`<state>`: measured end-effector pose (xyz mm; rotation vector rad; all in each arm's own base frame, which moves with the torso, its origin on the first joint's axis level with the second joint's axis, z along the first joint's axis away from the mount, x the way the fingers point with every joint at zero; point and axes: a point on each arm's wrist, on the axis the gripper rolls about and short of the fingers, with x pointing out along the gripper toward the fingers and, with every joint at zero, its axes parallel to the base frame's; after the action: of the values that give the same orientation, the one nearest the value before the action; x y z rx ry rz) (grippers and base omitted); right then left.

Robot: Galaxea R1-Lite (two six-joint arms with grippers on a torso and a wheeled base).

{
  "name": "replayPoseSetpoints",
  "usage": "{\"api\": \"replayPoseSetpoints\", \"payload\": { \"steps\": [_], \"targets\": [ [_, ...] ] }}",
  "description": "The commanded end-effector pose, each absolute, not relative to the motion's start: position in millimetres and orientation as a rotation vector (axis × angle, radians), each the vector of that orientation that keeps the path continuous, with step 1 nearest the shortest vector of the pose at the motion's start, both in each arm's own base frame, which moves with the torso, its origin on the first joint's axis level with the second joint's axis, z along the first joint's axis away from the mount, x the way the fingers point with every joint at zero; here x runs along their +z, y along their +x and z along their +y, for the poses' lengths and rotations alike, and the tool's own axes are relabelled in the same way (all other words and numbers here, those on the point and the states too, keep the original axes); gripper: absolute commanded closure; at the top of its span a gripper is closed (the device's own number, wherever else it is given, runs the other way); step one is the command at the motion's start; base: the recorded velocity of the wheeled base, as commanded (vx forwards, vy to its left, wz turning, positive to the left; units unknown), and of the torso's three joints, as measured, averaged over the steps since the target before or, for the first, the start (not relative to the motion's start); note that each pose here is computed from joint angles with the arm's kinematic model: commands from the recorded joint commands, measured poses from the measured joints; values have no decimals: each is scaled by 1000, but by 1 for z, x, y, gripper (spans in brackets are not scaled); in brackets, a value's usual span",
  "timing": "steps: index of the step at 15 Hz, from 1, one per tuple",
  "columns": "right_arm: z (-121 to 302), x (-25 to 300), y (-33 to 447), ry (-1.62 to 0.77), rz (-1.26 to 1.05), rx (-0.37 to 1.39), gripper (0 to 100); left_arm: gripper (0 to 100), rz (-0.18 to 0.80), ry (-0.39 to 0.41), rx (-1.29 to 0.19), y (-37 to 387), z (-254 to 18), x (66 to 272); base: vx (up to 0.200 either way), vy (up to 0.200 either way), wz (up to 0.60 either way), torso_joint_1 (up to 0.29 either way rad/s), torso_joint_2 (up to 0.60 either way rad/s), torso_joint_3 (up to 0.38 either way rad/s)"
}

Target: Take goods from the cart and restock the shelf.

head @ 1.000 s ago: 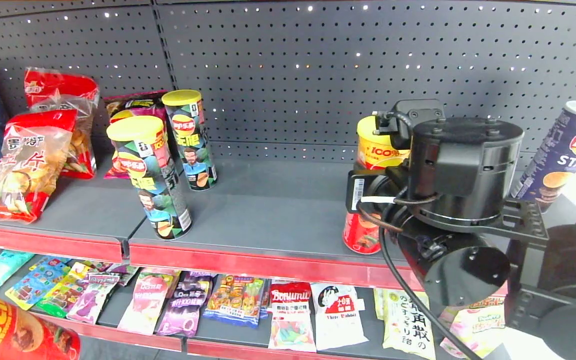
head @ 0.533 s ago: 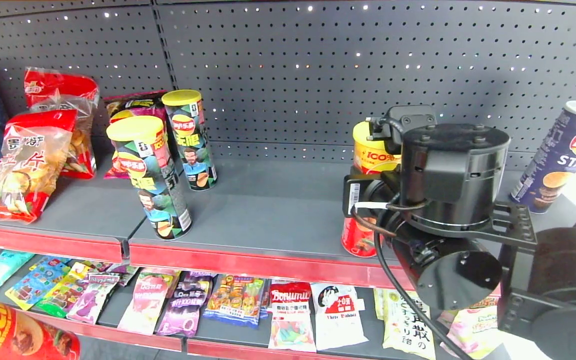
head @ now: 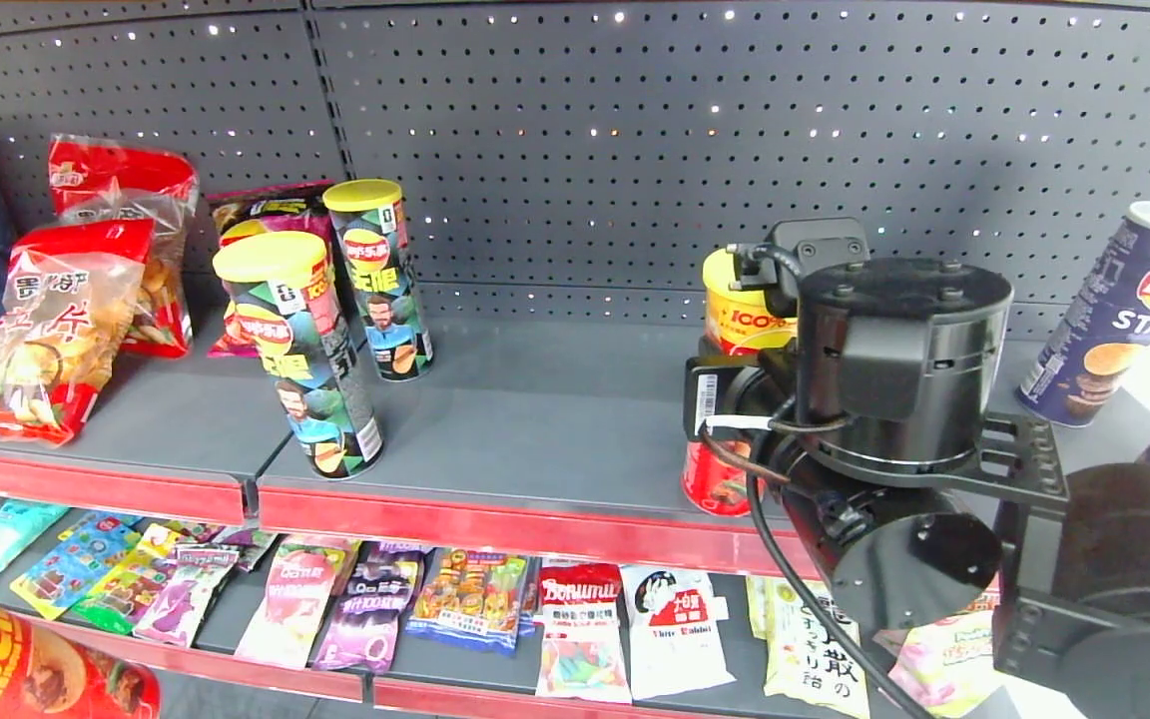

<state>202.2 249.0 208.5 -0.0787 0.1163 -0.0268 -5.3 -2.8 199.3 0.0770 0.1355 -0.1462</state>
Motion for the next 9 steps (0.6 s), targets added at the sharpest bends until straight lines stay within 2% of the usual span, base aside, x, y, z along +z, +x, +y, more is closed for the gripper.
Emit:
{"api": "replayPoseSetpoints", "payload": {
  "steps": [1, 9],
  "targets": [
    [249, 209, 202, -79, 117, -25, 100, 100, 141, 77, -147, -5, -3, 198, 0, 0, 0, 0, 0, 0],
    [251, 207, 203, -78, 121, -16, 100, 100, 143, 77, -147, -5, -3, 198, 0, 0, 0, 0, 0, 0]
  ]
}}
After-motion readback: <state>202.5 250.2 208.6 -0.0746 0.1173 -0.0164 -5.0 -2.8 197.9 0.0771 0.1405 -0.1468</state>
